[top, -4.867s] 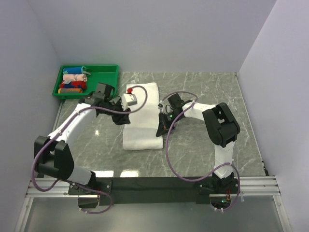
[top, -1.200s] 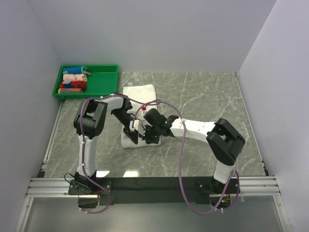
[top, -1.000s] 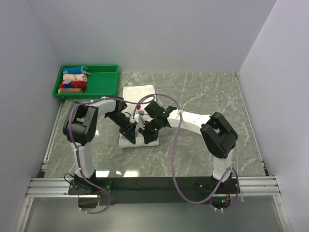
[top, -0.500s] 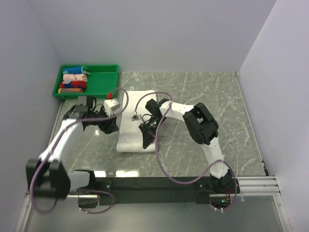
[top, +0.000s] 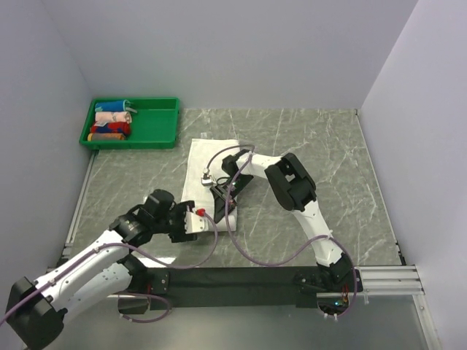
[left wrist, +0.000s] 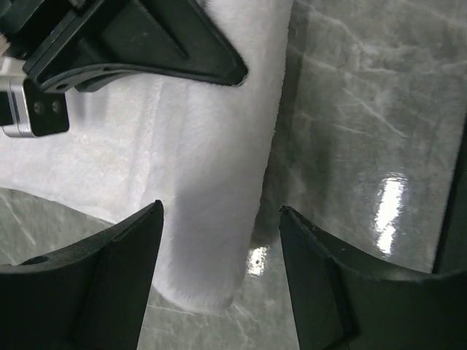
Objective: Roll the towels
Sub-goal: Roll the towel
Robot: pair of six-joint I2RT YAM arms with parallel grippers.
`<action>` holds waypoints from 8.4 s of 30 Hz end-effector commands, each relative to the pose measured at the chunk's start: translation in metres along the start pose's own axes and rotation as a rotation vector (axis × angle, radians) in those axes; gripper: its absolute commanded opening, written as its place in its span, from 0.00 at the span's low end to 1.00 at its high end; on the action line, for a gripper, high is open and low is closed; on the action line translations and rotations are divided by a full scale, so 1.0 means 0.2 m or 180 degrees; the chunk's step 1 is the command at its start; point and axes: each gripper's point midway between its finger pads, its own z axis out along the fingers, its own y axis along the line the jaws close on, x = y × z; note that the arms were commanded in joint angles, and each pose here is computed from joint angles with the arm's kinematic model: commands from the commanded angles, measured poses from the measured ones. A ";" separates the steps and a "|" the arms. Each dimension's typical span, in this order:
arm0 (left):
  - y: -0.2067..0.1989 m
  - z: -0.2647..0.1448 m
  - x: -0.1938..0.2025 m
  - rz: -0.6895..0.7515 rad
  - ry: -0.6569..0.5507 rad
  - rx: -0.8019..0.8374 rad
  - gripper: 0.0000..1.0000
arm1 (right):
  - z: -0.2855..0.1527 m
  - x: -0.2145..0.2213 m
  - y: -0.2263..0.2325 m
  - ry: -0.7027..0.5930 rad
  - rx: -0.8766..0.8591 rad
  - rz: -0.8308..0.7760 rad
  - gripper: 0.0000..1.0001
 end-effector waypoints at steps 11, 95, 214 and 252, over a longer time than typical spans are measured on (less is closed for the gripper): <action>-0.01 0.24 0.10 0.0966 0.0162 -0.0357 0.70 | 0.02 0.06 -0.11 0.0139 -0.0114 0.0190 0.00; 0.49 0.27 0.26 -0.2442 0.0576 0.1581 0.51 | 0.16 0.38 -0.10 0.0674 0.2524 -0.2385 0.00; 0.56 0.32 0.42 -0.2640 0.0675 0.1854 0.42 | 0.09 0.15 -0.10 0.0798 0.2545 -0.2309 0.00; 0.05 -0.04 0.07 0.0618 0.0065 0.0171 0.83 | 0.11 0.12 -0.47 0.0712 0.0813 0.0366 0.00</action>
